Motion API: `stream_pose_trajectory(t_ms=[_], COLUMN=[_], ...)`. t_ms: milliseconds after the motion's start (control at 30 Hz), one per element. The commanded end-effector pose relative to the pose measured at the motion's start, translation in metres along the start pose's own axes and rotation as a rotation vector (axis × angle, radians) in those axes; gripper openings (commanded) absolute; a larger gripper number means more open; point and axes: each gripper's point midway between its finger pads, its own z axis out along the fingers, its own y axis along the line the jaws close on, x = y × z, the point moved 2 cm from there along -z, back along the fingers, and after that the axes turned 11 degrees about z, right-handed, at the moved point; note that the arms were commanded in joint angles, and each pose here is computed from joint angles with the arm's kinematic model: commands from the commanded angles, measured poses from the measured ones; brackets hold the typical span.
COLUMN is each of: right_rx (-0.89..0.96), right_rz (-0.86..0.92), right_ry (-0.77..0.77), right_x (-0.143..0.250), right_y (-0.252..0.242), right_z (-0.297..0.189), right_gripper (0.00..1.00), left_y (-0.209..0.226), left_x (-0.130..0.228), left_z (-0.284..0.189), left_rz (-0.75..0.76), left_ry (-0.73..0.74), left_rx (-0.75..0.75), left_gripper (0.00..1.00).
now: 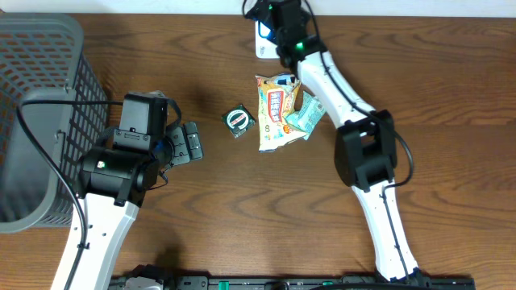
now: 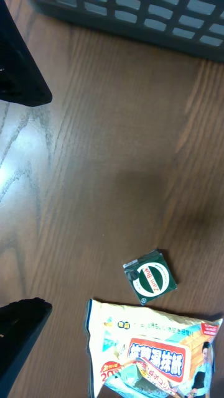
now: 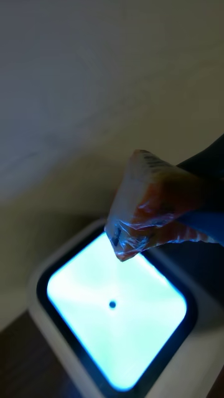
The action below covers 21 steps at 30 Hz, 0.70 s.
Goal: Scan the item barcode
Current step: 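Hold the orange pack's barcode under the white scanner, then swing the orange pack to the top-right corner and release it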
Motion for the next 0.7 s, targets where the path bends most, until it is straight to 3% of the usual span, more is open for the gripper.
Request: stream_pose_trajectory(t_ms=[0,200,433,667], right_rx=[0.099,0.143,0.175,0.296], right_rz=[0.161,0.272,0.456,0.635], right_ry=[-0.07,0.076,0.37,0.546], right_x=[-0.028,0.031,0.158,0.273], right_y=[-0.094,-0.163,-0.219,-0.29], right_z=[-0.052,-0.065,-0.063,-0.087], right_gripper=[0.01,0.01,0.01,0.01], left_y=[0.0,0.0,0.0,0.0], left_x=[-0.003,-0.003,-0.003,-0.003], left_z=[-0.001,-0.001,-0.001,-0.001], left_rz=[-0.011,-0.011,-0.011,-0.011], left_ry=[-0.006,-0.006,-0.006,-0.006], left_rx=[0.002,0.002,0.002,0.002], left_gripper=[0.98,0.98,0.98,0.98])
